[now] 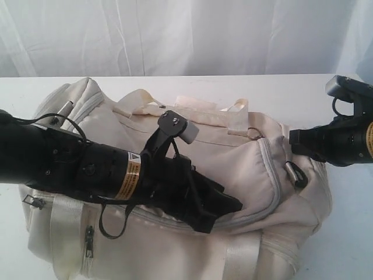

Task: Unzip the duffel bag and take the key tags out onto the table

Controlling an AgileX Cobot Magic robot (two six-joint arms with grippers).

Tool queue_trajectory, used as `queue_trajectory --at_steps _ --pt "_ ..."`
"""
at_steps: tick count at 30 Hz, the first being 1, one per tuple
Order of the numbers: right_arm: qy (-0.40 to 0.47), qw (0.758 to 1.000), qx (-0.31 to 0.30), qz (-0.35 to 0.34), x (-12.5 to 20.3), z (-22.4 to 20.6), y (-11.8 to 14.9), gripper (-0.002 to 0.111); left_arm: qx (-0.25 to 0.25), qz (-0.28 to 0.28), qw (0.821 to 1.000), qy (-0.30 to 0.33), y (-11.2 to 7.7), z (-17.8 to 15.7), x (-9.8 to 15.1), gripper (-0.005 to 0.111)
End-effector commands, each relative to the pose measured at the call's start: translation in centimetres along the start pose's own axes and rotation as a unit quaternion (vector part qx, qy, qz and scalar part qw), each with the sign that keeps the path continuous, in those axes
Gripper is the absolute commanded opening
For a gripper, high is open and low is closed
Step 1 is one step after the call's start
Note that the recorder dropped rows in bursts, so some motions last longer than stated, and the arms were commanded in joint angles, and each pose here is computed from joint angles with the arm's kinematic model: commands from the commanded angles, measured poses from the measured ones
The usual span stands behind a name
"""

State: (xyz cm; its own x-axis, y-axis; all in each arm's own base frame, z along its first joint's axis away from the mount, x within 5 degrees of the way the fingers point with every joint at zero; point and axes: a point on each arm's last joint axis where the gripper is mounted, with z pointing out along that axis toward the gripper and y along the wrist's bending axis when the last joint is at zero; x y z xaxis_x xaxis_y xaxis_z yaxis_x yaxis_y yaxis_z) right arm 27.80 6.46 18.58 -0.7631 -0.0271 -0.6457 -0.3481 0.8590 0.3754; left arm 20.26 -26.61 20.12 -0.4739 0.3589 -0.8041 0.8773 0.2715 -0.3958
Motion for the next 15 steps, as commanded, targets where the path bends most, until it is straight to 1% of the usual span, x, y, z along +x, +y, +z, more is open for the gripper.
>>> queue_trajectory --at_steps 1,3,5,7,10,12,15 --pt "0.013 1.0 0.008 -0.015 0.7 0.0 -0.4 0.0 0.026 0.023 0.999 -0.038 -1.2 -0.4 -2.1 0.056" --pt "0.012 1.0 0.012 -0.017 0.7 0.0 -0.5 0.0 0.019 0.031 0.997 -0.062 -1.5 -0.9 -3.5 0.056" --pt "0.012 1.0 0.013 -0.017 0.7 0.0 -0.5 0.0 0.0 0.037 0.996 -0.083 -1.5 -1.3 -4.8 0.056" --pt "0.012 1.0 0.013 -0.018 0.7 0.0 -0.5 0.0 -0.03 0.038 0.994 -0.101 -1.2 -1.5 -5.9 0.056" --pt "0.013 0.999 0.01 -0.04 0.7 0.0 -0.4 0.0 -0.1 0.011 0.987 -0.126 0.0 -1.8 -7.7 0.056" --pt "0.013 0.998 0.005 -0.058 0.7 0.0 -0.4 0.0 -0.133 0.019 0.983 -0.127 0.7 -1.6 -8.5 0.056" --pt "0.014 0.998 0.003 -0.064 0.7 0.0 -0.3 0.0 -0.138 0.04 0.981 -0.134 1.3 -0.8 -9.8 0.056"
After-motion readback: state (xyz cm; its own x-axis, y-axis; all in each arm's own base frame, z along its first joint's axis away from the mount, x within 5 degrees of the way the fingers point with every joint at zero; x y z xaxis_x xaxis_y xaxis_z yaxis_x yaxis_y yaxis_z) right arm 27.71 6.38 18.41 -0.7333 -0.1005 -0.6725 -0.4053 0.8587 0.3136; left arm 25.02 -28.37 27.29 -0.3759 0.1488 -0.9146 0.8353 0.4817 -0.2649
